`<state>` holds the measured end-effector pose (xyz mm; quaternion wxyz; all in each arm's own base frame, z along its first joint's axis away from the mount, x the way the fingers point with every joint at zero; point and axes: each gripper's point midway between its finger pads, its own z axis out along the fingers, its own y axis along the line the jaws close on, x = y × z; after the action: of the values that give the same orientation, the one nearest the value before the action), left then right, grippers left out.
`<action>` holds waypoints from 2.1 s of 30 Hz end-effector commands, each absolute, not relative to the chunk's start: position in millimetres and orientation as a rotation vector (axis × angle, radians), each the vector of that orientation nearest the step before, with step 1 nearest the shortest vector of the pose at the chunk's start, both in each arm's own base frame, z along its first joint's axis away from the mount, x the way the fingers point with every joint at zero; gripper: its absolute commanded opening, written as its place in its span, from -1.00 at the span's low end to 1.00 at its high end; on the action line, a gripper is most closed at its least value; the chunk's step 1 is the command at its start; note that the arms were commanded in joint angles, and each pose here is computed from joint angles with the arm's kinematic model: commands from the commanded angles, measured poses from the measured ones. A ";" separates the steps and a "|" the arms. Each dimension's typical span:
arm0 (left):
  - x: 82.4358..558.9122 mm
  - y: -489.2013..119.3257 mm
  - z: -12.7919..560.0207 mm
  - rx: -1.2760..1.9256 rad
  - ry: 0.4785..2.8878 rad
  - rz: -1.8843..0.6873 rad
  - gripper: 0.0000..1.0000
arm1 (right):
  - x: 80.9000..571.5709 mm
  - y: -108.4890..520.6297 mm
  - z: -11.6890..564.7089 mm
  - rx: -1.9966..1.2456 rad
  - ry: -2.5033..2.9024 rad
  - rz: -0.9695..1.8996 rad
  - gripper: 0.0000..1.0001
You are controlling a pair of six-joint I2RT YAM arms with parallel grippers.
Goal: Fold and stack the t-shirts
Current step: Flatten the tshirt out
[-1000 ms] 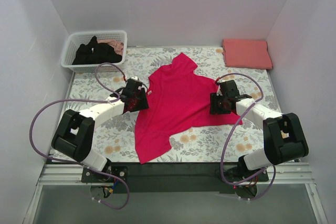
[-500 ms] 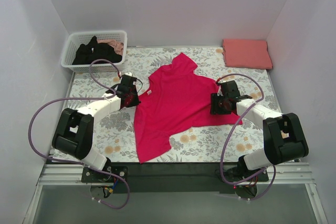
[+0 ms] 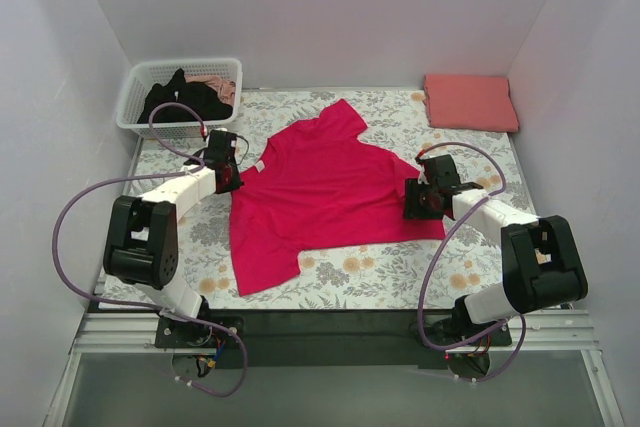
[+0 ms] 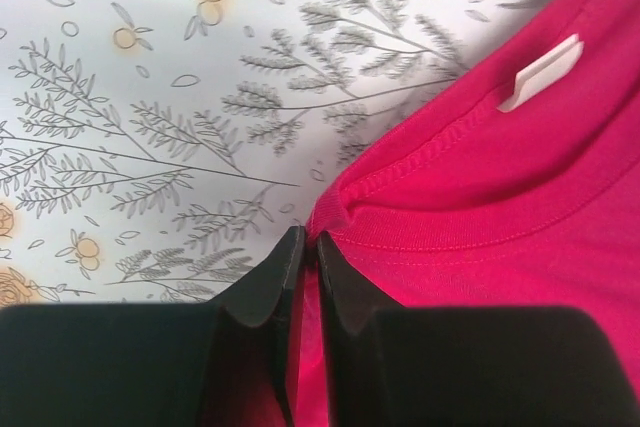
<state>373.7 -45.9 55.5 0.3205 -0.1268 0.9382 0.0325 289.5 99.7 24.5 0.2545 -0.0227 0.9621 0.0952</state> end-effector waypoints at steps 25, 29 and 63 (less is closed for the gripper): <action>396.0 -14.8 61.9 -0.521 2.417 -0.080 -0.22 | 315.9 87.3 69.0 0.049 2.465 0.336 0.09; 399.5 -22.1 108.0 -0.501 2.304 -0.134 0.24 | 334.7 105.5 97.5 -0.113 2.373 0.232 0.11; 305.0 -123.8 28.5 -0.032 2.657 -0.210 0.36 | 468.7 80.9 71.1 0.103 2.441 0.385 -0.97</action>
<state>304.6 -125.5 26.5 0.2316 -0.0191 0.9692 -0.0820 427.4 83.0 34.2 0.2673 0.0508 0.9525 0.1365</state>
